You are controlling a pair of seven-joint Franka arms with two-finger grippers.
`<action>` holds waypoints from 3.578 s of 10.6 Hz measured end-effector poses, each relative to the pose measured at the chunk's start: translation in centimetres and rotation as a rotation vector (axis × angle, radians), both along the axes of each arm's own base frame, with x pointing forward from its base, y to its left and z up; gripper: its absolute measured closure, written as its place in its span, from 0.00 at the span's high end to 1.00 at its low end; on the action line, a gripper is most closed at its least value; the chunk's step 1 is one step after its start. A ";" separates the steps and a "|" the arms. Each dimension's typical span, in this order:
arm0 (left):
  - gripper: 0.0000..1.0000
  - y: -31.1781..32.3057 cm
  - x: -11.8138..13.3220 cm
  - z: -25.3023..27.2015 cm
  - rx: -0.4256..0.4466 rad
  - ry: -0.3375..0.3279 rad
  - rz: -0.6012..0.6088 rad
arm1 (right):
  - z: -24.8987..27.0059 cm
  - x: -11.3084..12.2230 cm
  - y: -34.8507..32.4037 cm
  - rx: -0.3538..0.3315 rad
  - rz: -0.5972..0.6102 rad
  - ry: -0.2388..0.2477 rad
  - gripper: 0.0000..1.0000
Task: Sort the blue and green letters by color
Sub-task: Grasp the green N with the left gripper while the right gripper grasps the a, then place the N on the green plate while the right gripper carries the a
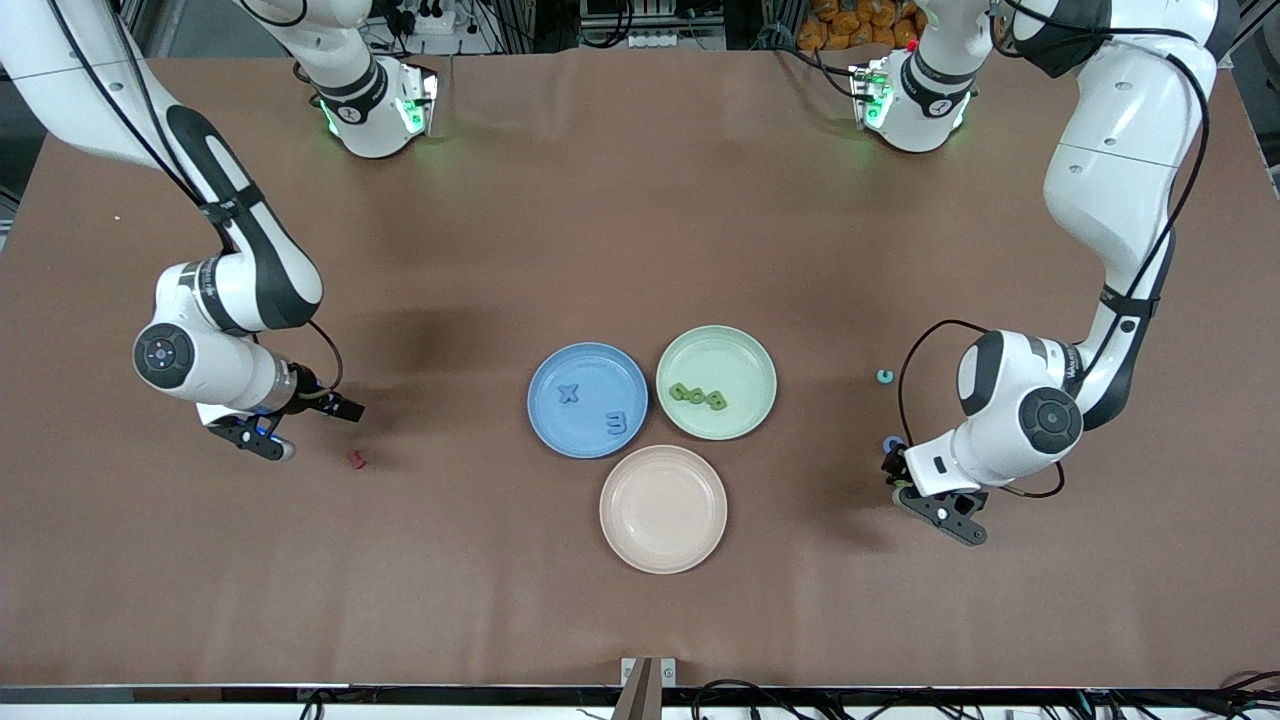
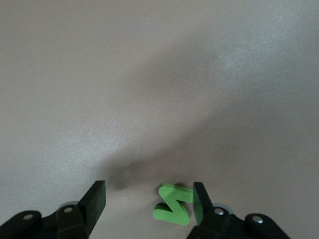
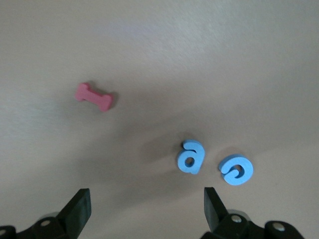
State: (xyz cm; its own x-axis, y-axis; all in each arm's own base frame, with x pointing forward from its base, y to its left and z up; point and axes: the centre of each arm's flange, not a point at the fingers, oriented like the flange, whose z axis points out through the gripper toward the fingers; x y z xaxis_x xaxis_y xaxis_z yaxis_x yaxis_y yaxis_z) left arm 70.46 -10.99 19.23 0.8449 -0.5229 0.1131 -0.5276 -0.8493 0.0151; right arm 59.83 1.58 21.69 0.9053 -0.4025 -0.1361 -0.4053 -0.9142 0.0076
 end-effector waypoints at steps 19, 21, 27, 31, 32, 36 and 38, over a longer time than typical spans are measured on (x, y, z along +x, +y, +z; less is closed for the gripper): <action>0.62 0.2 -0.6 -1.4 -0.026 0.047 0.045 | -5.0 -1.7 -3.0 -0.033 -0.048 -0.057 1.00; 0.60 0.2 -0.6 -1.4 -0.026 0.047 0.045 | -4.9 -1.6 -3.3 -0.037 -0.047 -0.060 1.00; 0.34 0.5 -0.5 -1.0 -0.029 0.043 0.051 | -5.3 -1.8 -2.9 -0.035 -0.047 -0.052 1.00; 0.34 -7.1 -1.7 2.6 -0.100 0.077 0.147 | -4.9 -1.5 -2.5 -0.033 -0.042 -0.061 0.71; 0.34 -9.7 -2.4 3.5 -0.105 0.083 0.164 | -4.7 -1.4 -2.5 -0.034 -0.041 -0.064 0.56; 0.34 -20.6 -6.8 7.8 -0.094 0.112 0.279 | -4.2 -1.2 -2.0 -0.036 -0.033 -0.072 0.27; 0.34 -25.2 -9.5 9.5 -0.084 0.134 0.384 | -3.7 -0.3 0.9 -0.034 -0.033 -0.093 0.27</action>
